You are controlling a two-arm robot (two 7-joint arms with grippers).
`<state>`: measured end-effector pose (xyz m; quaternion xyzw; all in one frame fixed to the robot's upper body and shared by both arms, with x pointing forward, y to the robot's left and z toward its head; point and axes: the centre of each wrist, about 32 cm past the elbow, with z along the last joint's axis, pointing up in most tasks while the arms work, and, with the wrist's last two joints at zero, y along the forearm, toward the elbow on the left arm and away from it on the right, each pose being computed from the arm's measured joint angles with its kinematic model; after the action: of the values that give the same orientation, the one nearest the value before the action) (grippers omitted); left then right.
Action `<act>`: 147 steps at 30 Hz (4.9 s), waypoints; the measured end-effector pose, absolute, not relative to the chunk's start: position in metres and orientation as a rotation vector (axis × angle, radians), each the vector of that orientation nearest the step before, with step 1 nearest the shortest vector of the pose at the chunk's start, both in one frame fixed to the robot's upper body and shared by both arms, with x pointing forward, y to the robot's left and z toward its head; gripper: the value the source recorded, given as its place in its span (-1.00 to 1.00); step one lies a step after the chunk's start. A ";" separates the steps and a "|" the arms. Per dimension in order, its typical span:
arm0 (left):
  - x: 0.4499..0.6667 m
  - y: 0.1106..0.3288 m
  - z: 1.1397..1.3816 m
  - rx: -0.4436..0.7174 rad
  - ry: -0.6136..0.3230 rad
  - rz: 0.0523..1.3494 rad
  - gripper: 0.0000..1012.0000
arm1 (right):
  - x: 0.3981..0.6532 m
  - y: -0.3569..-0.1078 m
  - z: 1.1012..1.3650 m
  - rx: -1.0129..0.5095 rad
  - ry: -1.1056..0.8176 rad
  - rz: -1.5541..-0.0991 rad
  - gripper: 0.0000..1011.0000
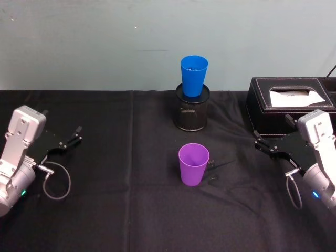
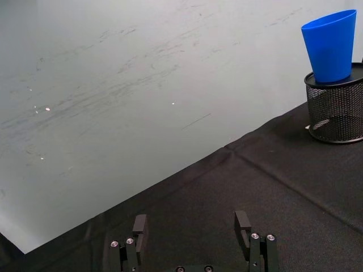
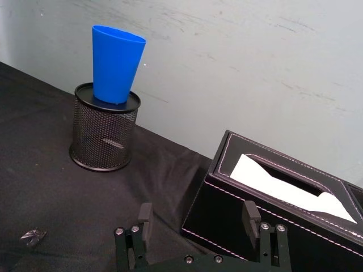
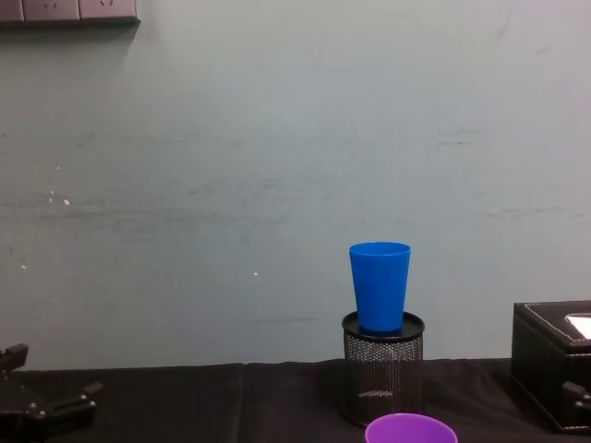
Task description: Pick up one cup with a gripper and tap it against the other cup.
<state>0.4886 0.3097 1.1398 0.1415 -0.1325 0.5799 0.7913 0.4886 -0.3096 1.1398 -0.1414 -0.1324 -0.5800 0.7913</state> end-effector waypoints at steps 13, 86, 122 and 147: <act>0.489 0.310 1.140 0.304 -0.285 1.248 0.98 | 0.489 -0.310 1.140 -0.304 -0.285 -1.248 0.98; 0.489 0.310 1.140 0.304 -0.285 1.248 0.98 | 0.425 -0.277 1.122 -0.198 -0.171 -0.910 0.98; 0.489 0.310 1.140 0.304 -0.285 1.248 0.98 | 0.469 -0.247 1.105 -0.099 -0.113 -0.802 0.98; 0.489 0.310 1.140 0.304 -0.285 1.248 0.98 | 0.483 -0.236 1.102 -0.085 -0.103 -0.801 0.98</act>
<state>0.4886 0.3097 1.1398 0.1415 -0.1325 0.5799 0.7913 0.4831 -0.2362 1.1016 -0.0416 -0.0502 -0.3897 0.9186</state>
